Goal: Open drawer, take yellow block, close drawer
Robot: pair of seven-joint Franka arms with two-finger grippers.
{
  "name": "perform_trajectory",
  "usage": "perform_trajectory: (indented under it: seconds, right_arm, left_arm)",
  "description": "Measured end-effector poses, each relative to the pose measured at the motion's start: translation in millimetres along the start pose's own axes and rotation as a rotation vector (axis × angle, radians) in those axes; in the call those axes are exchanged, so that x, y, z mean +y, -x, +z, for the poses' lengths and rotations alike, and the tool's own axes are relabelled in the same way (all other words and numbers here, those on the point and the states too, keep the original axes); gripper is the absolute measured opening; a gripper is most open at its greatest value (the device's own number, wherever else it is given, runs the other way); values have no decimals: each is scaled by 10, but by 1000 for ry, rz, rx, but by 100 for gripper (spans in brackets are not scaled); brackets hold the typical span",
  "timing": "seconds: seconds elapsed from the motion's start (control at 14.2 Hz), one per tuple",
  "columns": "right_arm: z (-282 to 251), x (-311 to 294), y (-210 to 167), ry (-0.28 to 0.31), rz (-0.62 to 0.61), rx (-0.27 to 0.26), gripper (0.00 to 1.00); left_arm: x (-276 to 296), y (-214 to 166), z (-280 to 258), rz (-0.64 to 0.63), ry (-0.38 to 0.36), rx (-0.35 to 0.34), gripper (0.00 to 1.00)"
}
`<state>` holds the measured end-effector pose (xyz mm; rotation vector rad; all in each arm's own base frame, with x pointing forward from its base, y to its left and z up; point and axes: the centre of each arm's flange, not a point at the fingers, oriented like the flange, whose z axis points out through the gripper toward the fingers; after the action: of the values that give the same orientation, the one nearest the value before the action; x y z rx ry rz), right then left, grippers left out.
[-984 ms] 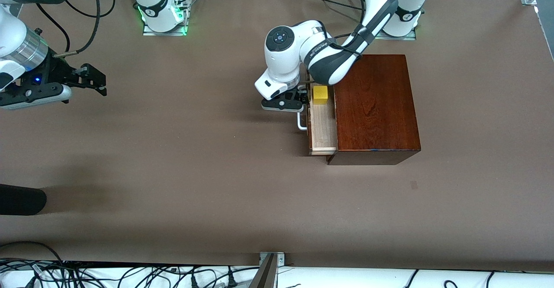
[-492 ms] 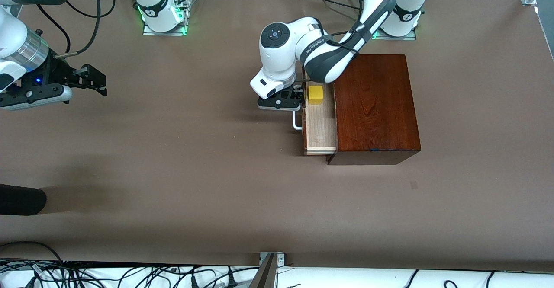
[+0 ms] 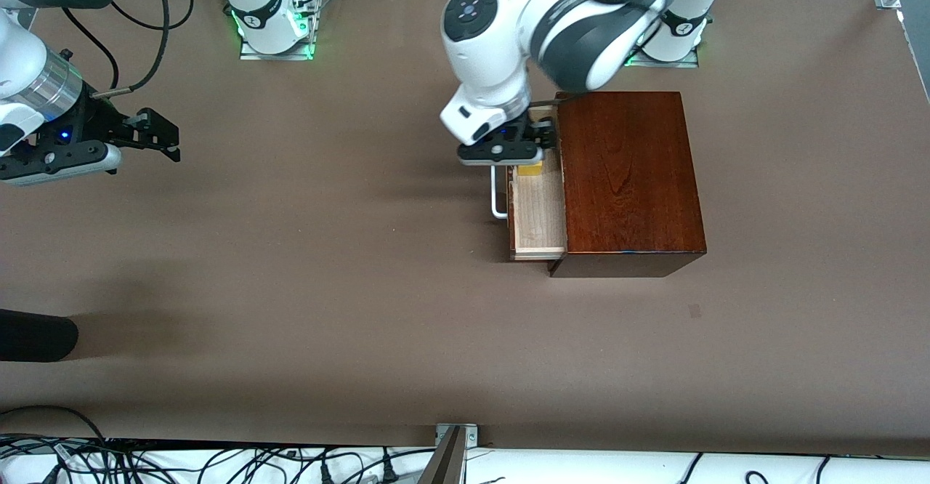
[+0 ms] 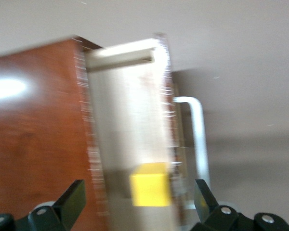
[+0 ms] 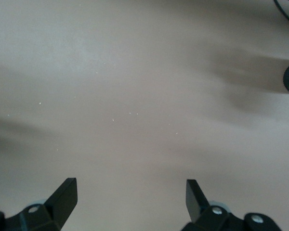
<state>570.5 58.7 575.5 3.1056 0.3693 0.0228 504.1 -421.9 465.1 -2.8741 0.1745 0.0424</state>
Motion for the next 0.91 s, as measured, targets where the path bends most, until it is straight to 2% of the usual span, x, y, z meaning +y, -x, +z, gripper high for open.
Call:
perform_trajectory:
  seconds: [0.14,0.28,0.42,0.56,0.7,0.91]
  right_arm:
    - [27,-113,23,-8,-19,-33,100]
    - [23,-408,8,-27,-66,-39,100]
    - [22,-783,0,-90,-119,-39,100]
    - [48,-1277,14,-120,-244,-49,100]
    - [115,-1966,86,-125,-408,-65,100]
    - [375,-2925,191,-130,-602,-75,100]
  left_arm:
    - [-729,-214,-153,32,23,-37,100]
    - [-1498,-349,-222,55,37,-83,100]
    - [-2125,-401,-289,75,51,-100,100]
    - [-2704,-418,-340,106,108,-106,100]
    - [-3237,-382,-374,122,165,-107,100]
    - [-3772,-238,-465,72,223,-92,100]
